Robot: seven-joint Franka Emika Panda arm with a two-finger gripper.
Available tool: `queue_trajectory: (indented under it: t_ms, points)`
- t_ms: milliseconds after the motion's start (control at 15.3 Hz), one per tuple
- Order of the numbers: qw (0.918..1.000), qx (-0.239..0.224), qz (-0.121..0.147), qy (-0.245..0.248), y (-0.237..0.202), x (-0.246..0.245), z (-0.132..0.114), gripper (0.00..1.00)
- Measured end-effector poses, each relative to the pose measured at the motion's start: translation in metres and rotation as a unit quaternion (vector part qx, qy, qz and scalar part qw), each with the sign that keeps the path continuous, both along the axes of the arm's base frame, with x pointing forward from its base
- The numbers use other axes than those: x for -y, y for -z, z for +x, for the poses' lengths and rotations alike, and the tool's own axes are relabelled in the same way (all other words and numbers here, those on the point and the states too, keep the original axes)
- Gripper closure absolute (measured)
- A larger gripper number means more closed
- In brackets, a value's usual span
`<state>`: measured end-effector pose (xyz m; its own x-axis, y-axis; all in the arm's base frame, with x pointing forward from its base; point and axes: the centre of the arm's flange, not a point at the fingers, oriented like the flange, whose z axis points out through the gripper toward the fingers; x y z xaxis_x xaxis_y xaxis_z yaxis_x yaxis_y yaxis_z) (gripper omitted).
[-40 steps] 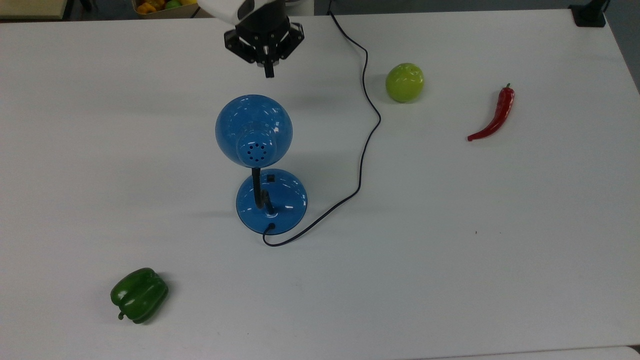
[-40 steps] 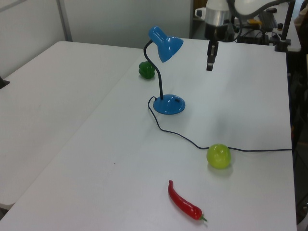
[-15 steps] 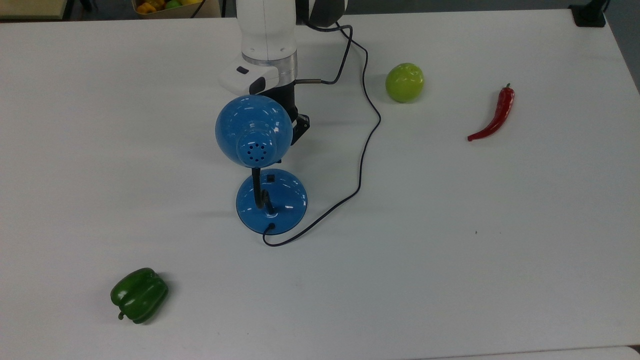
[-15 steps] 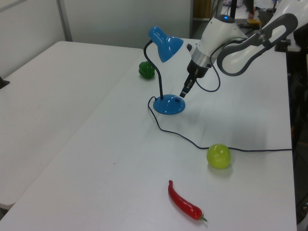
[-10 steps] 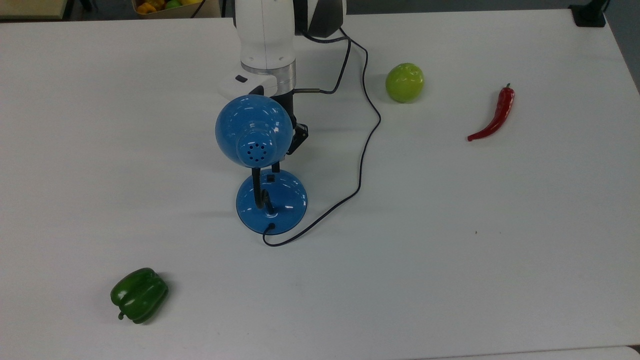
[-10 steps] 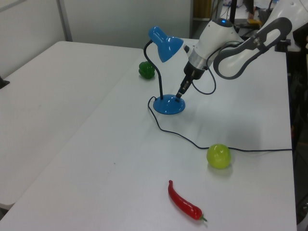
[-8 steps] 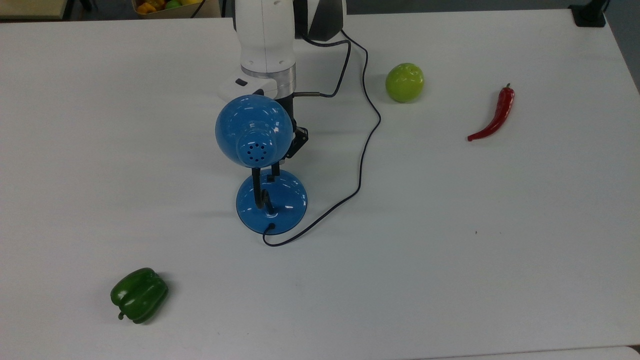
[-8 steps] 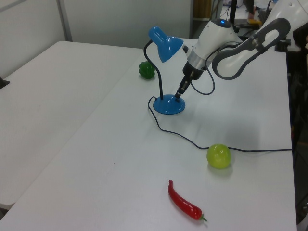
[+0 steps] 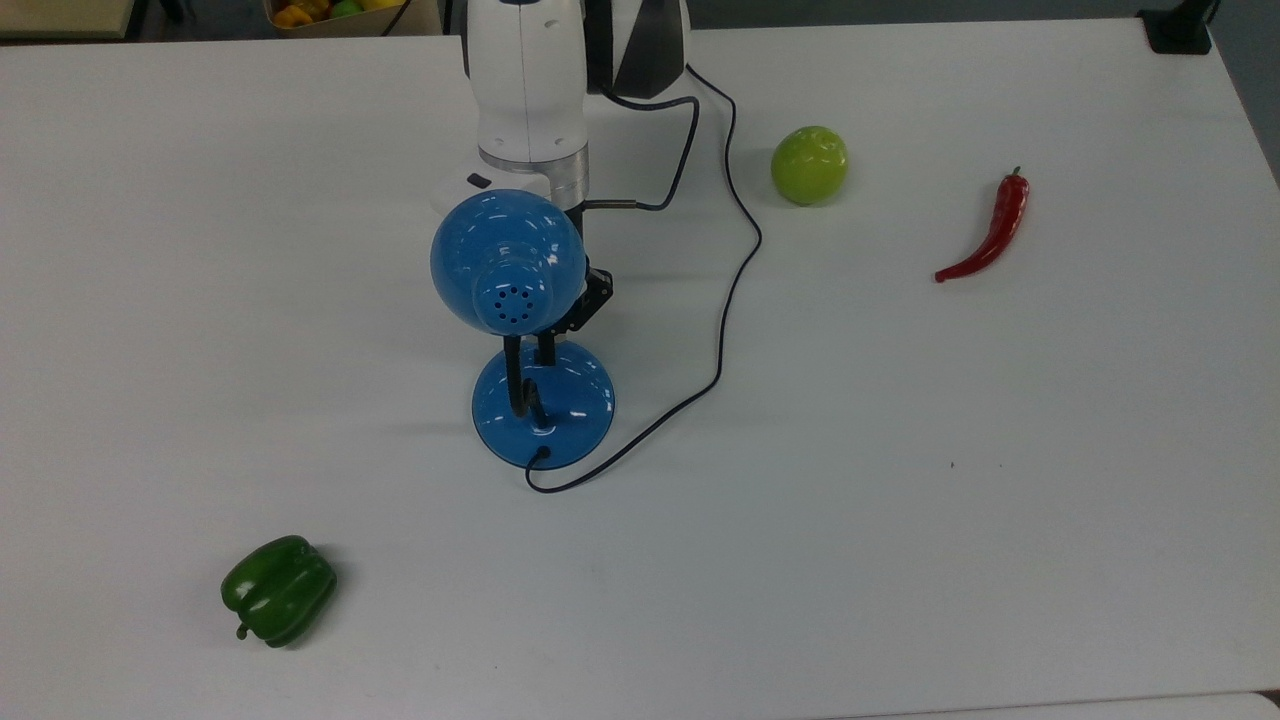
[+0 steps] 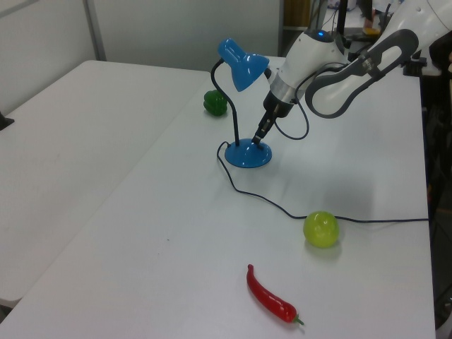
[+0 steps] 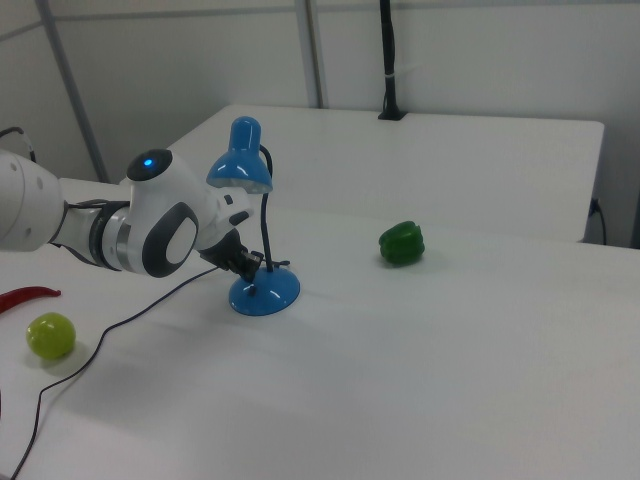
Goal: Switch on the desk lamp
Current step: 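Lower the gripper onto the switch on the blue lamp base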
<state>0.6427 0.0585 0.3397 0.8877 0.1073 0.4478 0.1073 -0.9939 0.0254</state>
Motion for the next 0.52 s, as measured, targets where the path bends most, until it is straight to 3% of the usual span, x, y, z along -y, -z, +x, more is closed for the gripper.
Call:
queue_trajectory:
  t_ms: [524]
  points:
    - [1.0,-0.002,-0.001,0.004,0.0009,0.0056,0.0009,0.99]
